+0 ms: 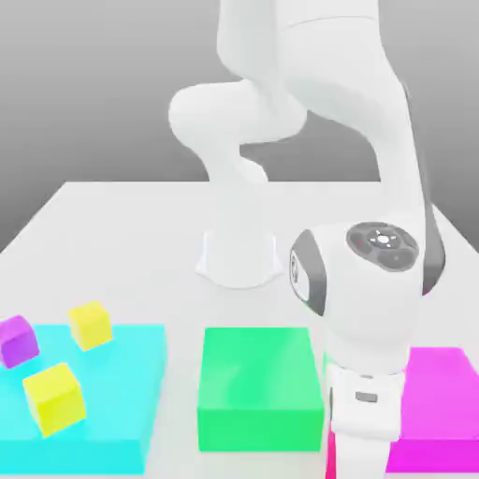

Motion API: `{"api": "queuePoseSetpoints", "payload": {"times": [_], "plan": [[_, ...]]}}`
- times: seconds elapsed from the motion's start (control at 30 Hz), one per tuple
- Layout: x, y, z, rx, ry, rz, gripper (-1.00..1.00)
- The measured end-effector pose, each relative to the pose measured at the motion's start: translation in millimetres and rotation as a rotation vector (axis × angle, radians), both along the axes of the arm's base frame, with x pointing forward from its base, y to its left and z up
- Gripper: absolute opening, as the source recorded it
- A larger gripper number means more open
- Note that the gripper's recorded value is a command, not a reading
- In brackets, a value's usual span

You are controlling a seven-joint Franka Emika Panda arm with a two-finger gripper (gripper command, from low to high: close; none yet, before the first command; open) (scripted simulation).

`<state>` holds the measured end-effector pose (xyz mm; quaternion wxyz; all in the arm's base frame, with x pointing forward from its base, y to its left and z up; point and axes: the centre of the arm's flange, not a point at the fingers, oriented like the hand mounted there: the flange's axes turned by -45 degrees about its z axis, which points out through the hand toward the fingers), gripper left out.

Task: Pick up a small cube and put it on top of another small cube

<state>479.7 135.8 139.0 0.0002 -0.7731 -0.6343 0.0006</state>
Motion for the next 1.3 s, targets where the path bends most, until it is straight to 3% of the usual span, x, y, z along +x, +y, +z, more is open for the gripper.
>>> {"api": "queuePoseSetpoints", "payload": {"times": [0.23, 0.47, 0.73, 0.97, 1.03, 1.17, 1.2, 1.3], "plan": [[0.2, 0.2, 44.9, 0.0, 0.0, 0.001, -1.0], [-0.1, -17.7, 90.3, -0.037, -0.077, -0.142, -1.0], [-4.0, -230.7, 132.5, -0.061, -0.074, -0.855, -1.0], [-114.7, -438.0, 166.1, -0.029, -0.026, -1.644, -1.0], [-138.7, -460.9, 164.5, -0.004, -0.006, -1.764, -1.0], [-137.1, -458.2, 122.0, 0.004, 0.0, -1.773, -1.0], [-138.0, -458.4, 114.4, 0.003, 0.0, -1.775, 1.0], [-138.0, -458.4, 114.4, 0.003, 0.0, -1.775, 1.0]]}}
